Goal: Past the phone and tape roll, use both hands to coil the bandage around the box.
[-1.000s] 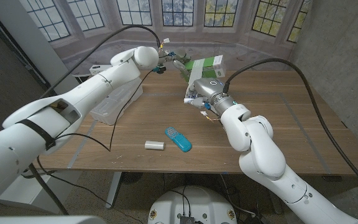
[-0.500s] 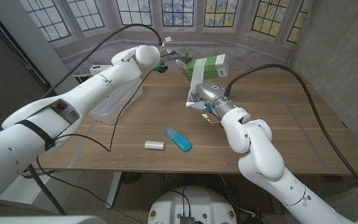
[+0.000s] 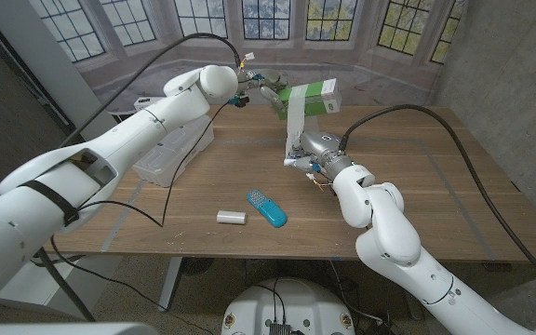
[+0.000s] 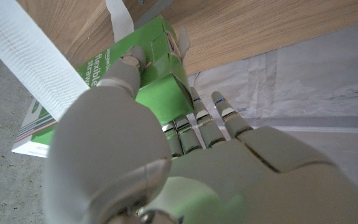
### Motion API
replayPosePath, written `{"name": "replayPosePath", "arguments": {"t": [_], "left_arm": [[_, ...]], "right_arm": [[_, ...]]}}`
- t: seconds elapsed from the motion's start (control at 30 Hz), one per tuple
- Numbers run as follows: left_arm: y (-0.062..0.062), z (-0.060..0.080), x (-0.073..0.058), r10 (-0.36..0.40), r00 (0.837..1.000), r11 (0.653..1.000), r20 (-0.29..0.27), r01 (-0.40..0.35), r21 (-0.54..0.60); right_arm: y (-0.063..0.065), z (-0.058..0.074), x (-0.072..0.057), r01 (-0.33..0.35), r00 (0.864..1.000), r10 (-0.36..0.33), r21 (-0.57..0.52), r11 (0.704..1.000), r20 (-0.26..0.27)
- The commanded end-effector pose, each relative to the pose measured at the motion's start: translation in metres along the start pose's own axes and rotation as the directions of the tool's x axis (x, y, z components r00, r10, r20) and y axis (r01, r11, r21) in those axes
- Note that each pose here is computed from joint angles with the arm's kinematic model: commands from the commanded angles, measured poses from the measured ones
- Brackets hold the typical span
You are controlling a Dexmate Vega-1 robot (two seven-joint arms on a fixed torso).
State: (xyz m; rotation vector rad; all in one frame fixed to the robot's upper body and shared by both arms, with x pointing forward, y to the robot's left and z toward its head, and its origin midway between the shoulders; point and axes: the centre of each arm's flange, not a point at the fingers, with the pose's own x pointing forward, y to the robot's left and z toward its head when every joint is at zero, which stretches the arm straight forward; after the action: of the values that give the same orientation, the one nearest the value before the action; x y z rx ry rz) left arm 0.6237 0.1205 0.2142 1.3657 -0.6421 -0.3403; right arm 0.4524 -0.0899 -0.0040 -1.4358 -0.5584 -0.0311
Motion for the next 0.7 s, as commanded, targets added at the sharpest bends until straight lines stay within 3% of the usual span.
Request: {"name": "replayPosePath", "arguments": {"t": [0.03,0.7], "left_arm": [[0.008,0.009,-0.006,0.016,1.0,1.0,0.012,-0.016,0.011],[0.013,0.008,-0.022,0.029,1.0,0.999,0.011,-0.029,-0.03]], "right_arm": [[0.017,-0.01,0.002,-0.027,0.999,0.029,0.04,0.999,-0.042],[0.036,-0.026,0.022,-0.028,0.996,0.032,0.053,0.998,-0.083]]}}
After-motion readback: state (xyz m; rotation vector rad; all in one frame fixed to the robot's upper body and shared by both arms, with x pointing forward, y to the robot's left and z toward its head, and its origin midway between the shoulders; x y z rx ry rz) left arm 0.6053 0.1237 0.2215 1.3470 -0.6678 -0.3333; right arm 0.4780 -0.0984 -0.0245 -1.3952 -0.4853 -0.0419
